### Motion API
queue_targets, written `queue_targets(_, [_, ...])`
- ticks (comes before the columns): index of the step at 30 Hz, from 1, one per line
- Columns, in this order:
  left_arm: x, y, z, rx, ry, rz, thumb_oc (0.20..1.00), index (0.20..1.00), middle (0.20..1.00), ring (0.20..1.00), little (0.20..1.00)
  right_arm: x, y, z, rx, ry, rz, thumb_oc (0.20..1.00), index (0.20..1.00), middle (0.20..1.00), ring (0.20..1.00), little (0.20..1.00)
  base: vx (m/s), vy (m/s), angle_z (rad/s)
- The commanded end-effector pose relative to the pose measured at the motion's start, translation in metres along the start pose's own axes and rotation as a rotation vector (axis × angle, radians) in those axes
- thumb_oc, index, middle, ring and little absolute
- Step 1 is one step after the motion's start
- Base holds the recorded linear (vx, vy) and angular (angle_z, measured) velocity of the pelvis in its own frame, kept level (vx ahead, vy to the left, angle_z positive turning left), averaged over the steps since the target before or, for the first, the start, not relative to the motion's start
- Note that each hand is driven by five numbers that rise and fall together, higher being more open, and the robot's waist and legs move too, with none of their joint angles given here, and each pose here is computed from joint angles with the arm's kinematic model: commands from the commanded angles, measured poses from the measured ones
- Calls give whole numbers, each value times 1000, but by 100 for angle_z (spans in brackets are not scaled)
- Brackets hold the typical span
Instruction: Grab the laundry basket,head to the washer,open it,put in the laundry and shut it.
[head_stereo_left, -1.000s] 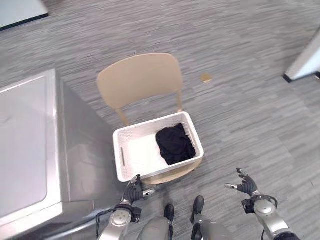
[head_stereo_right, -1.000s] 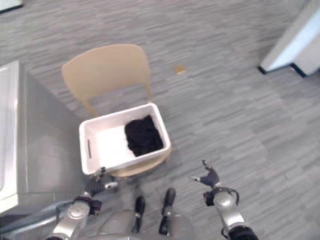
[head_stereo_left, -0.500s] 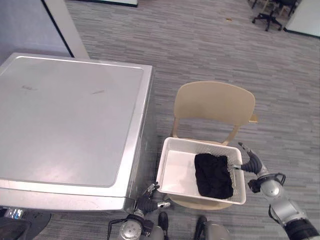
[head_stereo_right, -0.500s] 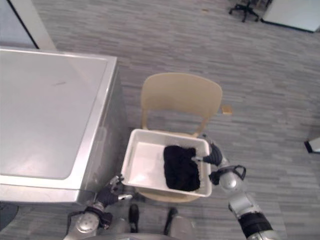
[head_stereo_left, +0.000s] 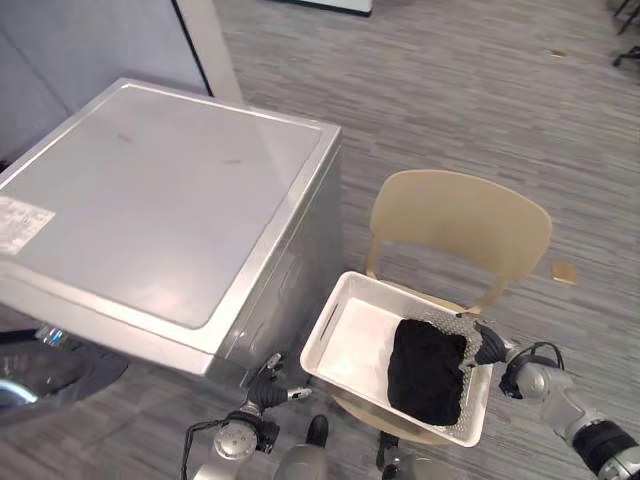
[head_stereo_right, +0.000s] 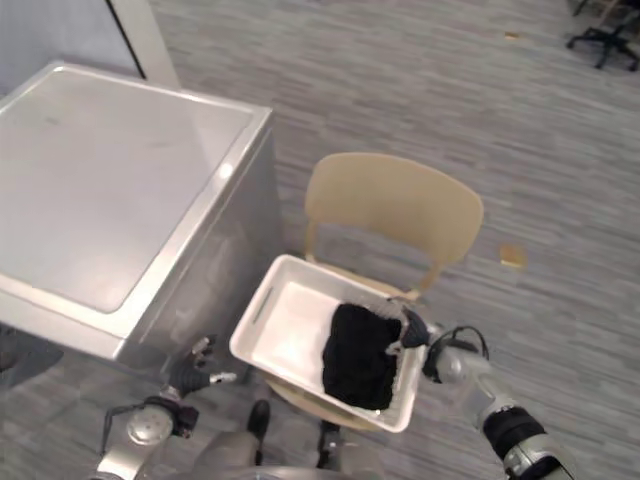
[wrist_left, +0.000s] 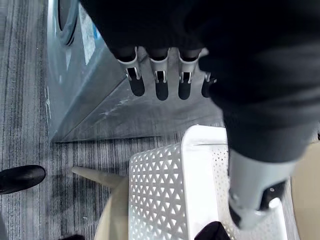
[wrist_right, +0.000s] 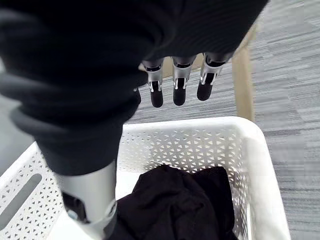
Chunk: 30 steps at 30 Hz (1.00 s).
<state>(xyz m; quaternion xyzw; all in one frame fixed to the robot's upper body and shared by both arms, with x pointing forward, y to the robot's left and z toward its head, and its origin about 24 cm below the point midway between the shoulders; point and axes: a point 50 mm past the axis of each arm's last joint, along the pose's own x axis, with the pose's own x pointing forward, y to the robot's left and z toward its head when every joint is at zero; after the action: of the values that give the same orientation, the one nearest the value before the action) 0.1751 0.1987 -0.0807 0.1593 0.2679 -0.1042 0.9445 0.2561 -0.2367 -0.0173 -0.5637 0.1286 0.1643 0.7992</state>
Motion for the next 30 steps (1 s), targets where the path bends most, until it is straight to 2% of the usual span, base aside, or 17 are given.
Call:
queue_targets(1, [2,31,9,69,-36,110,1000,1000,1000,1000,1000,4,-16,9,-79,-62,-64,1000,1000,1000,1000,1000,-1,-77,42])
queue_targets(13, [9,26,14,11,-55,169,1000,1000,1000,1000,1000,22,13,22,-184,-41,-40,1000,1000,1000,1000,1000,-60,-39,20])
queue_targets(15, [12,26,18,12,-68,173,1000,1000,1000,1000,1000,27,9,25,-196,-41,-55,1000,1000,1000,1000,1000,-175,-20,11])
queue_targets(19, [26,29,44,-4,-148,197,1000,1000,1000,1000,1000,53,-21,38,-285,-20,-121,1000,1000,1000,1000,1000,-234,0,12])
queue_targets(22, [32,24,66,-10,-225,180,1000,1000,1000,1000,1000,65,-49,26,-353,90,-158,1000,1000,1000,1000,1000,-185,36,5])
queue_targets(23, [32,21,72,-8,-249,168,1000,1000,1000,1000,1000,64,-52,20,-315,127,-164,520,520,520,520,520,-84,31,12])
queue_targets(24, [33,19,74,-6,-256,159,1000,1000,1000,1000,1000,64,-54,19,-271,135,-177,200,200,200,200,200,3,34,7])
queue_targets(25, [36,15,76,-21,-252,158,1000,1000,1000,1000,1000,60,-59,30,-45,73,-265,200,200,200,200,200,0,0,0])
queue_targets(27, [36,16,75,-23,-248,164,1000,1000,1000,1000,1000,58,-63,33,-5,53,-293,200,200,200,200,200,24,31,3])
queue_targets(30, [33,22,75,-27,-253,181,1000,1000,1000,1000,1000,50,-73,40,278,-10,-391,200,200,200,200,200,33,45,-9])
